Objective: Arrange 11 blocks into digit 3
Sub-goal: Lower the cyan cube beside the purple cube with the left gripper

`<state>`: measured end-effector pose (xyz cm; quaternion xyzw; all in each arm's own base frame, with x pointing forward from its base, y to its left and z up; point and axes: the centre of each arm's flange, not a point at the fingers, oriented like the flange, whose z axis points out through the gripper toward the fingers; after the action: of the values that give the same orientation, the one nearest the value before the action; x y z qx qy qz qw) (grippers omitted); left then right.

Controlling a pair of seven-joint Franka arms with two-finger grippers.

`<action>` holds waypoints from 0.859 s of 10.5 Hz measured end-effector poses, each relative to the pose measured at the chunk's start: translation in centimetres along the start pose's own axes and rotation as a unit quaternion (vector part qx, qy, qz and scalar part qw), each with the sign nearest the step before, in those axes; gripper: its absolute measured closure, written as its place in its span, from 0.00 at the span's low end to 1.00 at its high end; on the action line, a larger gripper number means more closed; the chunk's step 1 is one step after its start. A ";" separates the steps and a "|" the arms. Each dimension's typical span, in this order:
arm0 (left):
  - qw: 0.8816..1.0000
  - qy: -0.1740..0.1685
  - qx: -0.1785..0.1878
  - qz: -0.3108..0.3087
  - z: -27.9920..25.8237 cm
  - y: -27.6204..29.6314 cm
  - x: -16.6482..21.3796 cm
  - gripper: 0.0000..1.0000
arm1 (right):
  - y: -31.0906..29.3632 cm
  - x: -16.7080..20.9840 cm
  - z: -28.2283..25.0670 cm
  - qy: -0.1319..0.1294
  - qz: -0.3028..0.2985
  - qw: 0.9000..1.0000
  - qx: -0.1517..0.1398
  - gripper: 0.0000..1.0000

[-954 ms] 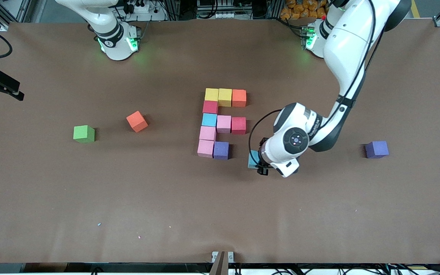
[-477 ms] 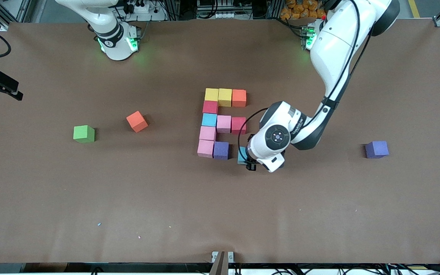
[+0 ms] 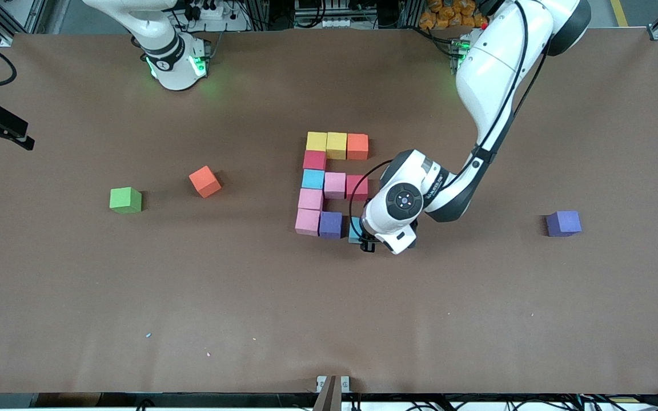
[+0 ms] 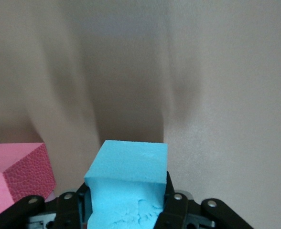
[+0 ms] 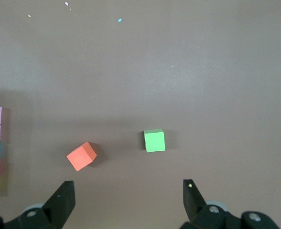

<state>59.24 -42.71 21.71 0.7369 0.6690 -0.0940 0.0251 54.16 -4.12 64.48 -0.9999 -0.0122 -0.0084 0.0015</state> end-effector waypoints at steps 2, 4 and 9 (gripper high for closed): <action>1.000 -0.004 -0.006 0.005 1.0 -0.3 -0.8 0.46 | 0.0 0.0 0.0 0.000 0.000 1.000 0.000 0.00; 1.000 -0.006 -0.007 0.004 1.7 -0.4 -0.9 0.46 | 0.0 0.0 0.0 0.000 0.000 1.000 0.000 0.00; 1.000 -0.005 -0.008 -0.022 1.8 -0.2 -0.6 0.46 | 0.0 0.0 0.0 0.000 0.000 1.000 0.000 0.00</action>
<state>58.78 -43.61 20.10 0.7214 0.6855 -0.0925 0.0321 54.15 -4.12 64.47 -0.9999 -0.0123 -0.0080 0.0015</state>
